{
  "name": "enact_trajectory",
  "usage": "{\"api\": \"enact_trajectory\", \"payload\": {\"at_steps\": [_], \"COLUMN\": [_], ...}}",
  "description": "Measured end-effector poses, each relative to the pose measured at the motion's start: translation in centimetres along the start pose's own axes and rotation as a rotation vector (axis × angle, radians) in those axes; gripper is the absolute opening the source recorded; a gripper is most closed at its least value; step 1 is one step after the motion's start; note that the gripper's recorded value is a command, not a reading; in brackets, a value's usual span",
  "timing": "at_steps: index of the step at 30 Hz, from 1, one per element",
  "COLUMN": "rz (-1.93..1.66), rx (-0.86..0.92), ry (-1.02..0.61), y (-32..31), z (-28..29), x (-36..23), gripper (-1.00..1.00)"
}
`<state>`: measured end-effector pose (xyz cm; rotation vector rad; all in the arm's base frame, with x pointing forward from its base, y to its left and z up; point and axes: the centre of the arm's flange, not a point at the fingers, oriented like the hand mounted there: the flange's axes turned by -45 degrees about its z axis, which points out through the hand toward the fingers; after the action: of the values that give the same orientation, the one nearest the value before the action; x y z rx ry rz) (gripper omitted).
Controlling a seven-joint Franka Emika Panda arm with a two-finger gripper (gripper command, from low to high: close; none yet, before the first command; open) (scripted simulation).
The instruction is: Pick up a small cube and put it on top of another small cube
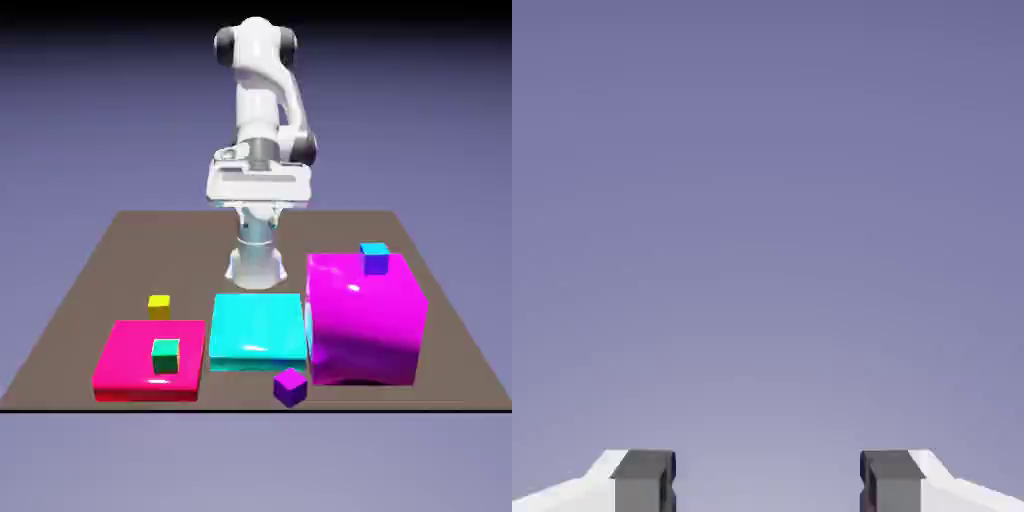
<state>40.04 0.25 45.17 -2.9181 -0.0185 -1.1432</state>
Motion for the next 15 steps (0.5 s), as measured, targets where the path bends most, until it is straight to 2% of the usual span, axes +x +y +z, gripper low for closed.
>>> {"api": "enact_trajectory", "payload": {"at_steps": [15], "rz": [0.539], "rx": [0.001], "ry": [-0.627], "y": [1.4], "z": [16.5], "x": [0.0], "gripper": [0.00]}}
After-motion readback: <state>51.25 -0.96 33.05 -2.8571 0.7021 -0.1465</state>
